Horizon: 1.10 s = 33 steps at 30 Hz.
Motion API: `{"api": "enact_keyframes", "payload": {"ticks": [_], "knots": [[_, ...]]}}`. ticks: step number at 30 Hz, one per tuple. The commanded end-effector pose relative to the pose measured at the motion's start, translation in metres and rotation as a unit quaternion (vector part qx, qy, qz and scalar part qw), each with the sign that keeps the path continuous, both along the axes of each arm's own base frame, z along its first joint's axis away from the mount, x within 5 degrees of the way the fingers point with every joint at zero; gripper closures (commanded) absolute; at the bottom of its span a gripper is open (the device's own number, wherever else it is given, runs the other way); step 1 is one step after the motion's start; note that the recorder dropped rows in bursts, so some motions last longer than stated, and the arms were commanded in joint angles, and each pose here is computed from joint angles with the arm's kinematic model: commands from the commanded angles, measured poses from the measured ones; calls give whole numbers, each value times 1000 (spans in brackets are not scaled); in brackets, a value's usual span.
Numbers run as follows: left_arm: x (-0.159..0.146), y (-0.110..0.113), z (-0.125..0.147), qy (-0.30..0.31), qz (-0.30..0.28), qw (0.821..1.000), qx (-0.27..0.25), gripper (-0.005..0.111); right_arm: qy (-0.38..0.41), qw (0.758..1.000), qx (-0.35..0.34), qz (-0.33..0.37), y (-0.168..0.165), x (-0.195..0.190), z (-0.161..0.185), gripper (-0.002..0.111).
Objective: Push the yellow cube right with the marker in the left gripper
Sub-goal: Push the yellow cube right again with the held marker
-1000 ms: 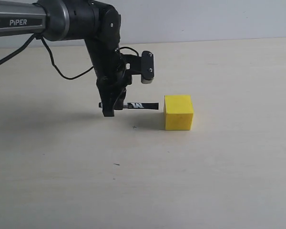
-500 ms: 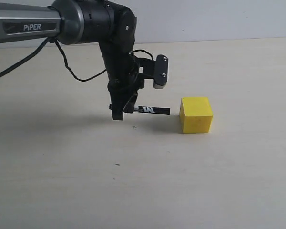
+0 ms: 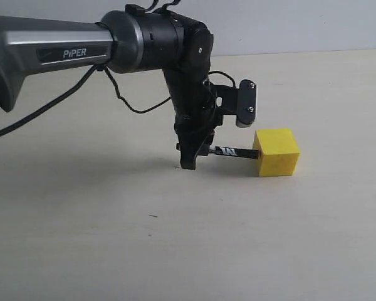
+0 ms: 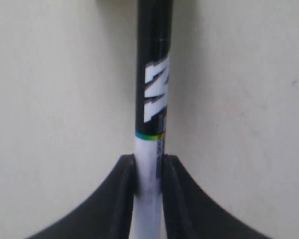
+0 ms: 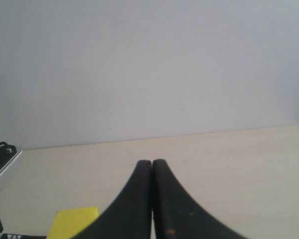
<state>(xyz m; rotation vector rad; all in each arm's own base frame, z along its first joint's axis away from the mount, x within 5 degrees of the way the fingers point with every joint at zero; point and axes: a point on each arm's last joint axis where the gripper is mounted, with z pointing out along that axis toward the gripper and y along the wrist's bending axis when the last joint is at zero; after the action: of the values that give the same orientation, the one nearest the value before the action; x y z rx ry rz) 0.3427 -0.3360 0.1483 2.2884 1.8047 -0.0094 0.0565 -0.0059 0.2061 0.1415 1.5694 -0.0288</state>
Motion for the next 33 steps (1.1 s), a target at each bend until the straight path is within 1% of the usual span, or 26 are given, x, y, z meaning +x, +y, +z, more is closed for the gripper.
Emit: {"api": "enact_keyframes", "payload": {"ticks": [1, 3, 4, 6, 8, 9, 10, 11, 13, 15, 17, 18, 19, 21, 24, 29, 31, 33], "knots": [[10, 15, 2, 35, 53, 998, 14, 107, -2, 1000, 0, -4, 0, 0, -1, 108], [15, 26, 2, 52, 81, 995, 26, 107, -2, 1000, 0, -4, 0, 0, -1, 108], [16, 28, 2, 55, 83, 995, 29, 107, -2, 1000, 0, -4, 0, 0, -1, 108], [17, 26, 2, 53, 86, 995, 18, 107, -2, 1000, 0, -4, 0, 0, -1, 108], [14, 15, 3, 37, 86, 996, -6, 107, -2, 1000, -1, -4, 0, 0, -1, 108], [10, 4, 4, 18, 77, 997, -26, 107, -2, 1000, -2, -4, 0, 0, -1, 108], [8, -1, 5, 12, 72, 997, -33, 107, -2, 1000, -2, -4, 0, 0, -1, 108], [0, -13, 5, 1, 59, 997, -46, 107, -2, 1000, -2, -4, 0, 0, -1, 108], [-6, -22, 6, -8, 47, 997, -53, 107, -2, 1000, -2, -4, 0, 0, -1, 108], [-3, -19, 9, -6, 50, 998, -45, 107, -2, 1000, -1, -4, 0, 0, -1, 108], [6, -6, 11, 6, 65, 997, -28, 107, -2, 1000, -1, -4, 0, 0, -1, 108], [11, 0, 11, 11, 90, 996, -27, 107, -2, 1000, -1, -4, 0, 0, -1, 108], [13, 2, 11, 12, 99, 995, -28, 107, -2, 1000, -1, -4, 0, 0, -1, 108], [12, 2, 11, 15, 100, 995, -26, 107, -2, 1000, -1, -4, 0, 0, -1, 108], [7, -11, 9, 11, 83, 996, -31, 107, -2, 1000, -1, -4, 0, 0, -1, 108], [-2, -37, -9, 18, 62, 998, -27, 107, -2, 1000, -1, -4, 0, 0, -1, 108], [-5, -46, -8, 16, 53, 998, -30, 107, -2, 1000, -1, -4, 0, 0, -1, 108], [-5, -50, -4, 13, 51, 998, -35, 107, -2, 1000, -1, -4, 0, 0, -1, 108]]}}
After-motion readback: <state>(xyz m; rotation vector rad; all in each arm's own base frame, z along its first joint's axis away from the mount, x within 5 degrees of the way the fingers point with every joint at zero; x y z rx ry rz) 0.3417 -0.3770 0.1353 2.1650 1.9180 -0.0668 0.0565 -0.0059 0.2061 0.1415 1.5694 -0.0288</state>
